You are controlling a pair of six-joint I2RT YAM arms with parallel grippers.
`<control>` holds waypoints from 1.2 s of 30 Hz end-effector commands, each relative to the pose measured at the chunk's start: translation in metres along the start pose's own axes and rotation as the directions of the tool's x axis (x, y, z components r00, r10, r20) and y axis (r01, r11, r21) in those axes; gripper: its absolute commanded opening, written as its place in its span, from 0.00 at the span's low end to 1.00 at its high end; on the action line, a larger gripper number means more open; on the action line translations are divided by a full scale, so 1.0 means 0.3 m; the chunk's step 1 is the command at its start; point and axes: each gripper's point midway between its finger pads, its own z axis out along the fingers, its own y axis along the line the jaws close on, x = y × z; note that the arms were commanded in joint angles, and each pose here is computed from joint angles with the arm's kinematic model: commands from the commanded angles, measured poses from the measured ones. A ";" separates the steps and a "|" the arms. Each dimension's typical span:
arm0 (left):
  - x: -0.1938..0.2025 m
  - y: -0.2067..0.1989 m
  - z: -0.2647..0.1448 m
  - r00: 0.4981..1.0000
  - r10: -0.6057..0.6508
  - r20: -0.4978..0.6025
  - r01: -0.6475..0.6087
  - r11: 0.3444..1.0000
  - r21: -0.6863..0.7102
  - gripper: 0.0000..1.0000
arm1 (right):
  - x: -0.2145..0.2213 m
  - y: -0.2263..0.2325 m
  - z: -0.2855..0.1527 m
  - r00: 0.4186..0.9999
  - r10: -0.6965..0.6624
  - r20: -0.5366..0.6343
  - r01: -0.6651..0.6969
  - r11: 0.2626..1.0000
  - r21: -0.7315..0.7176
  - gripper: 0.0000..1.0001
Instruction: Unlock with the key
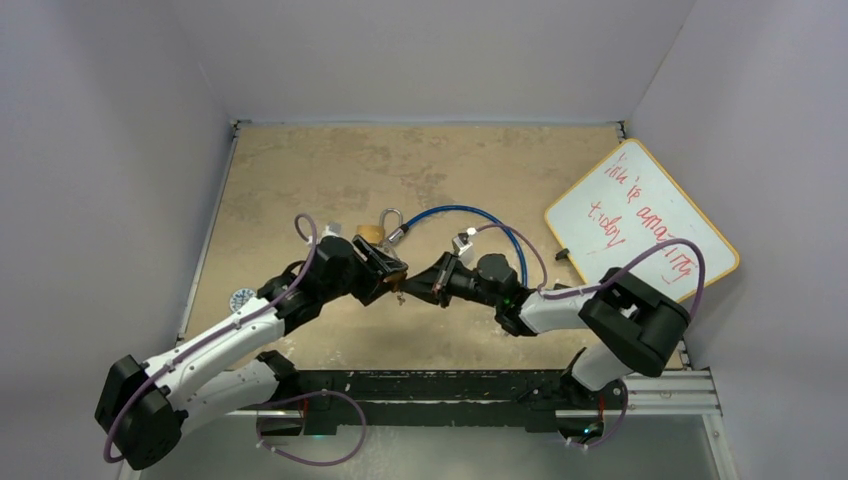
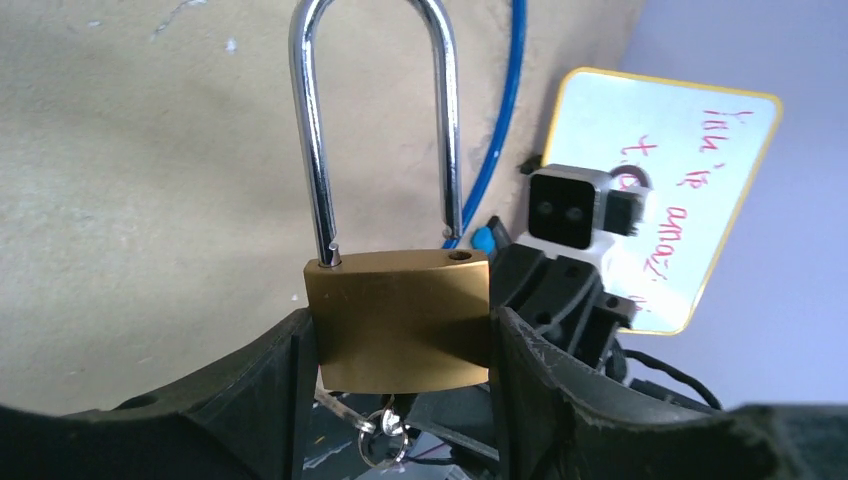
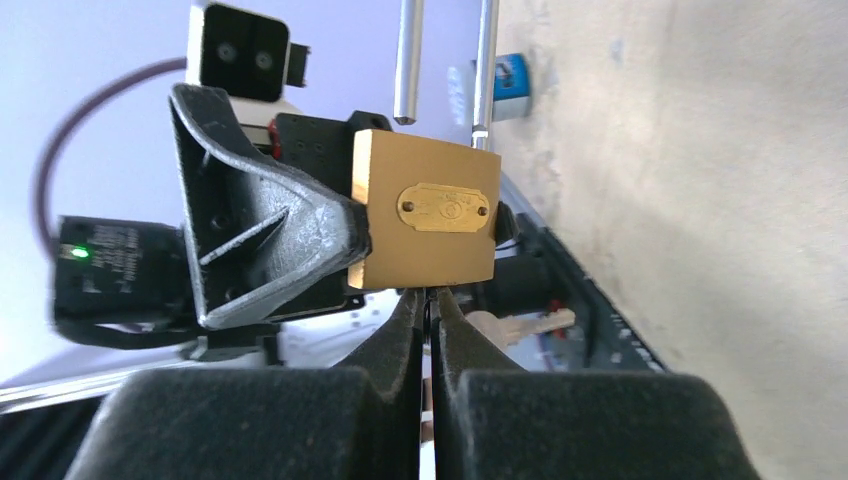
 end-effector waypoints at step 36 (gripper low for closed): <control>-0.308 0.312 -0.124 0.807 0.551 0.213 -0.332 0.722 -0.607 0.00 | -0.152 -0.142 -0.317 0.859 -0.478 0.183 0.340 0.801 0.493 0.74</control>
